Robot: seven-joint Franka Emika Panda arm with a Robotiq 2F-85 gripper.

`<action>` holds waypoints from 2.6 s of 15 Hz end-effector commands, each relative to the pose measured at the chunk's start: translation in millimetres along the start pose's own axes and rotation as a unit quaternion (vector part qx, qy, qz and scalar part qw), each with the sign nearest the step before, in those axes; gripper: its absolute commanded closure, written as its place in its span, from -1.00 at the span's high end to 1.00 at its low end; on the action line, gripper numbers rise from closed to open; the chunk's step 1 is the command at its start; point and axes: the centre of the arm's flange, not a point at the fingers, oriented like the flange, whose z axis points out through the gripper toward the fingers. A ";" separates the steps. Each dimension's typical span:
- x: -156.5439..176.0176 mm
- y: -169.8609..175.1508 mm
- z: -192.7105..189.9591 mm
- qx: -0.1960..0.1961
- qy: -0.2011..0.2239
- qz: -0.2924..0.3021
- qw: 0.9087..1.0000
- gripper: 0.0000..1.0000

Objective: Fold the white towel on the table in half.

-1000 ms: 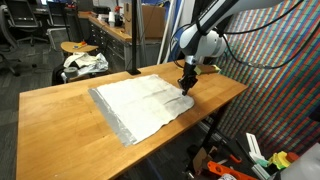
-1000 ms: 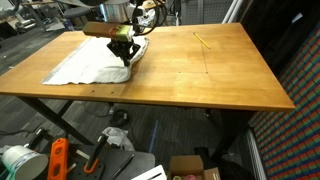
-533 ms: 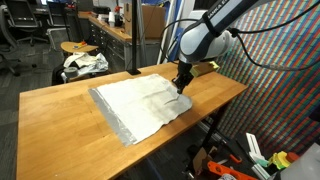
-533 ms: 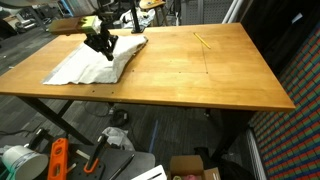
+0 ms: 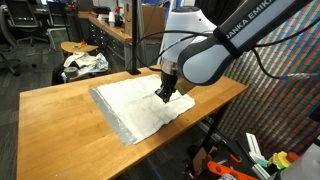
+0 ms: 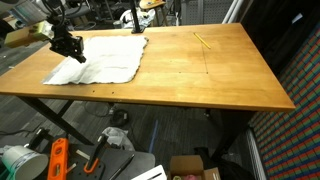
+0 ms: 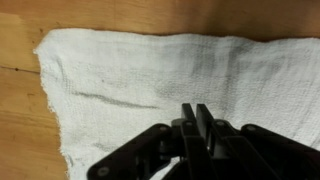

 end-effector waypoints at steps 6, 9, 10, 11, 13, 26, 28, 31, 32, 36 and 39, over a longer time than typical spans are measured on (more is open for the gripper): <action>42.7 71.7 -11.4 0.010 -0.100 0.070 0.992 0.64; 59.5 125.7 -0.5 0.033 -0.120 0.068 0.990 1.00; 63.3 139.9 5.2 0.039 -0.122 0.068 0.989 1.00; 65.8 156.4 19.4 0.042 -0.123 0.067 0.989 1.00; 67.4 180.7 40.3 0.061 -0.128 0.060 0.988 1.00; 70.5 226.7 131.9 0.131 -0.137 0.102 0.977 1.00; 64.6 226.6 130.5 0.146 -0.148 0.087 0.974 1.00; 58.2 228.4 125.5 0.168 -0.149 0.063 0.972 1.00; 56.9 228.7 124.1 0.174 -0.151 0.057 0.972 1.00; 50.3 219.1 118.1 0.196 -0.153 0.034 0.968 1.00; 48.8 209.3 116.6 0.208 -0.147 0.029 0.967 1.00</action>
